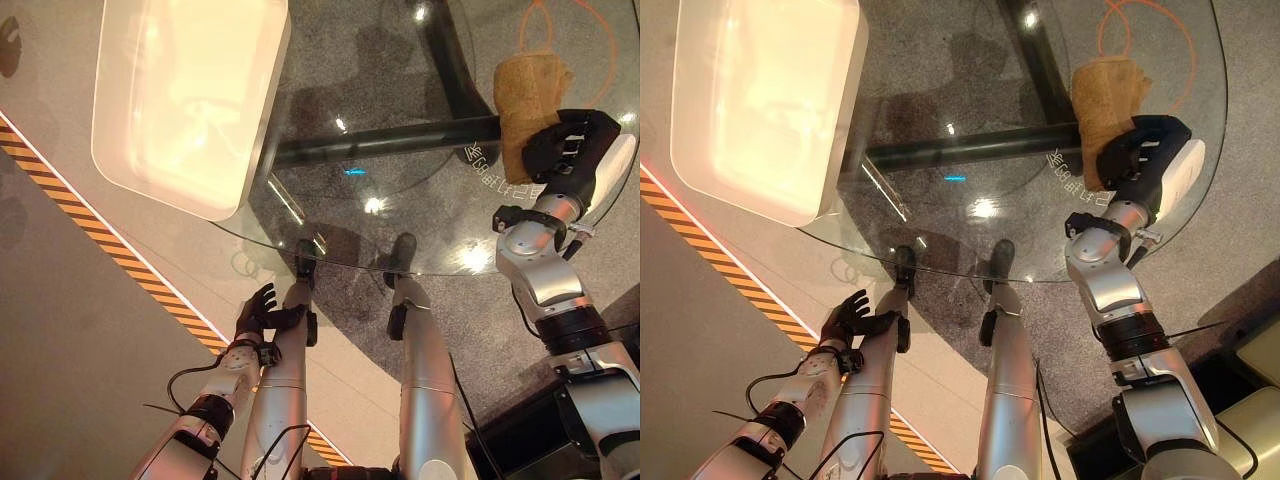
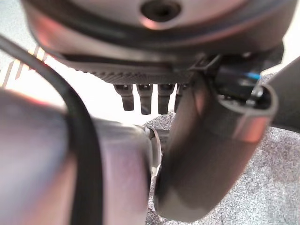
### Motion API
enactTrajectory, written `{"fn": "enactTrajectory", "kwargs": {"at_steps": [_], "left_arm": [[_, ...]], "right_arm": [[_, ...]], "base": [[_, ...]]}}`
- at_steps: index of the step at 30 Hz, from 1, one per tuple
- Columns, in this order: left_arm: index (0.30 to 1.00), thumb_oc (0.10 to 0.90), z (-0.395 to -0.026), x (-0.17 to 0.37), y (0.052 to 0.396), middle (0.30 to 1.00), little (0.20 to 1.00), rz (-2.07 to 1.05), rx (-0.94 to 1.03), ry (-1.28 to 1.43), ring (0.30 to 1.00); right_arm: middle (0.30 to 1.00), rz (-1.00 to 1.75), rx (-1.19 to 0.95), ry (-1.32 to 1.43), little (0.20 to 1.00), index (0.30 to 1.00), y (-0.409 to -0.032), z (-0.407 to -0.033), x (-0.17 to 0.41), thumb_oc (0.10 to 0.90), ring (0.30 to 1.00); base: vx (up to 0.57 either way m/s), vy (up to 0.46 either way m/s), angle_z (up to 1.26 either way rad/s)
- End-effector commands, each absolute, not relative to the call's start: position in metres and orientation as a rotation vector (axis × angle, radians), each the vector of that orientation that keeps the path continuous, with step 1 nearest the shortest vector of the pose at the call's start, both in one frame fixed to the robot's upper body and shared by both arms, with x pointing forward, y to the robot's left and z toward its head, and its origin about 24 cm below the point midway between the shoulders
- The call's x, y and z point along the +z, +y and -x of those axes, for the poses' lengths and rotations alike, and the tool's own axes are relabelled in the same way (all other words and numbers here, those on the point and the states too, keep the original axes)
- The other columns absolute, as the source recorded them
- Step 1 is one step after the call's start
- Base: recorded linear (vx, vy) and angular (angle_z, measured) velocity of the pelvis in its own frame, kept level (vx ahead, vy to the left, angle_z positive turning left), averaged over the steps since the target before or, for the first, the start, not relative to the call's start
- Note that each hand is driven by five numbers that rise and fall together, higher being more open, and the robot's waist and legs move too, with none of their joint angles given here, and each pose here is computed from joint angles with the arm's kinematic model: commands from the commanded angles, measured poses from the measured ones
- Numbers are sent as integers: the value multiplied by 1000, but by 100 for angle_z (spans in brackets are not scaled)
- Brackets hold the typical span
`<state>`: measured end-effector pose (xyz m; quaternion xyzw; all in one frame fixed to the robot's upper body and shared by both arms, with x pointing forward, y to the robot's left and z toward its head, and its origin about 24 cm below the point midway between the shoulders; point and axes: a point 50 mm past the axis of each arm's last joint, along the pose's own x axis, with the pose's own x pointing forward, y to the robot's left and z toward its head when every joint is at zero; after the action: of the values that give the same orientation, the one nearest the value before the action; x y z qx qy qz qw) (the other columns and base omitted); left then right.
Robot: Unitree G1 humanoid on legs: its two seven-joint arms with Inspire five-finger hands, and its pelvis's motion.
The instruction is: Wipe the table with a cloth and put it in the basket.
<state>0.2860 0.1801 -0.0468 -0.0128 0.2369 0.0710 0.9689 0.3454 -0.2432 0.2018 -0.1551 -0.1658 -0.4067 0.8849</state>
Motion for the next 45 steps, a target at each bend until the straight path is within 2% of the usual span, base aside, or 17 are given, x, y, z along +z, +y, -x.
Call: {"fn": "enactTrajectory", "kwargs": {"at_steps": [1,9,13,22,34,45], "left_arm": [[900,800,-235,-86,186,900,900,58,191,636,900],[900,800,-236,-84,189,900,900,64,205,624,900],[900,800,-237,-83,185,900,900,73,200,609,900],[900,800,-246,-77,175,900,900,82,176,582,900],[900,800,-247,-78,168,900,900,72,148,593,900],[900,800,-256,-72,161,900,900,64,129,579,900]], "right_arm": [[300,331,-852,-623,200,300,-250,-324,251,100,300],[300,407,-550,-586,200,300,-216,-327,235,100,300],[300,377,-365,-587,200,300,-187,-326,227,100,300],[300,406,-116,-623,200,300,-136,-323,230,100,300],[300,462,91,-598,200,300,-91,-320,221,100,300],[300,531,188,-578,200,300,-68,-322,214,100,300]], "base": [[0,0,0],[0,0,0],[0,0,0],[0,0,0],[5,10,6],[1,2,1]]}}
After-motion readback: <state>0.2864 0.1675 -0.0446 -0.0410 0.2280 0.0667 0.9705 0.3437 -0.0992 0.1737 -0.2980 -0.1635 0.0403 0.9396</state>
